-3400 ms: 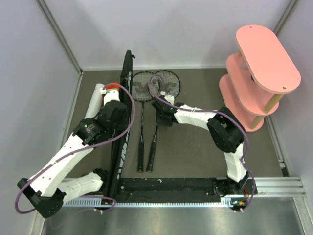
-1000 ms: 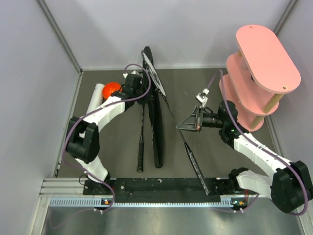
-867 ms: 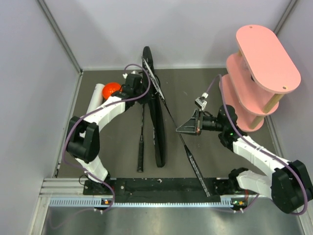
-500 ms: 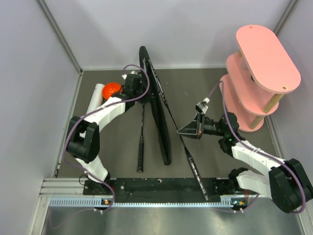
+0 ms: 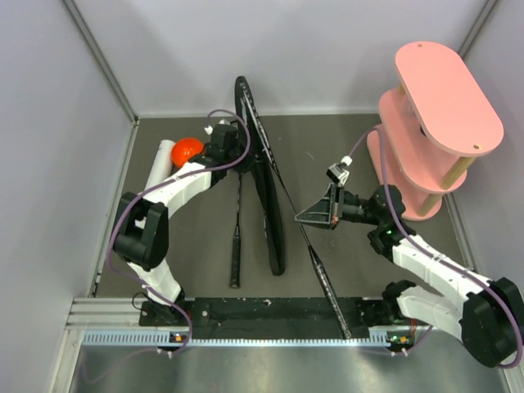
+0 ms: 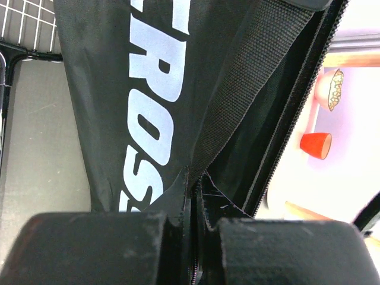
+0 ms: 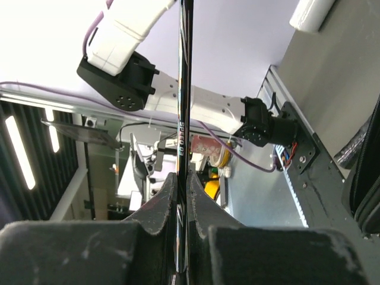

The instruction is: Pack up the badminton gear

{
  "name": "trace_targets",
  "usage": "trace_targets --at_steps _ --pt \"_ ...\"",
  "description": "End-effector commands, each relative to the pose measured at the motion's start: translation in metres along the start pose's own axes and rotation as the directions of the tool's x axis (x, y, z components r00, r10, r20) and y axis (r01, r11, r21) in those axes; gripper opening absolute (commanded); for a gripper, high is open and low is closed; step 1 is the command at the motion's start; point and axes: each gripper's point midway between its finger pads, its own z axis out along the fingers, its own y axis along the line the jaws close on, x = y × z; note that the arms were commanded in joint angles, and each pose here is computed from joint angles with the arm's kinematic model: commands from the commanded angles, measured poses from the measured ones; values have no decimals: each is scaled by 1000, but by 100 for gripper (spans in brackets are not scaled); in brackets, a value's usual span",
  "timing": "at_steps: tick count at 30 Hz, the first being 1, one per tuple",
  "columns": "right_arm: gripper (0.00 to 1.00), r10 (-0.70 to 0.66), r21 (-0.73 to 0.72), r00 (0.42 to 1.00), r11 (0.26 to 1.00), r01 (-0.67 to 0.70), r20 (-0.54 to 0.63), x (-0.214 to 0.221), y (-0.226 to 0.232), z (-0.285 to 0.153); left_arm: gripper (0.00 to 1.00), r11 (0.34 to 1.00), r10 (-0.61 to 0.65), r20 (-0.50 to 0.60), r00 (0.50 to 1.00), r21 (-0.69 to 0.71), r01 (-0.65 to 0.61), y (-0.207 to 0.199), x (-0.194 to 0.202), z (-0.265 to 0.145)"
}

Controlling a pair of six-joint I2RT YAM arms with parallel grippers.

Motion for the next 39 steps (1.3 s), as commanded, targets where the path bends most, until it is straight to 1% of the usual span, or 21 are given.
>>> trace_targets --at_steps 1,4,8,12,19,26,32,34,35,36,37,39 --pt "0 -26 -62 1000 998 25 -7 5 12 9 0 997 -38 13 999 66 37 -17 -4 4" --pt "0 10 -49 1000 999 -10 4 5 -2 9 0 997 -44 12 999 72 43 -17 -4 2" --pt "0 59 5 997 998 -59 46 2 -30 10 0 996 -49 17 999 74 48 -15 -2 0" --pt "0 102 52 991 993 -106 82 -1 -50 10 0 997 -55 5 998 62 54 -6 5 0" --pt "0 135 94 986 985 -145 102 -13 -67 19 0 996 -59 -25 998 67 60 -2 16 -3" --pt "0 156 68 984 985 -162 84 -32 -73 38 0 993 4 -49 999 121 2 -9 28 -11" --pt "0 141 52 987 988 -145 76 -45 -67 50 0 969 44 -73 996 245 -25 -22 39 -25" --pt "0 135 48 988 989 -139 77 -46 -64 50 0 955 54 -101 993 295 -22 -33 43 -30" --pt "0 122 50 989 991 -126 80 -46 -64 50 0 946 58 -118 991 324 -17 -40 44 -33" --pt "0 115 46 990 992 -119 81 -46 -60 49 0 922 68 -147 987 388 -6 -53 48 -39" --pt "0 91 46 992 994 -95 85 -47 -57 49 0 906 75 -169 983 423 4 -61 52 -43" --pt "0 84 93 993 991 -92 84 -45 -61 48 0 876 88 -175 981 482 7 -78 53 -50"
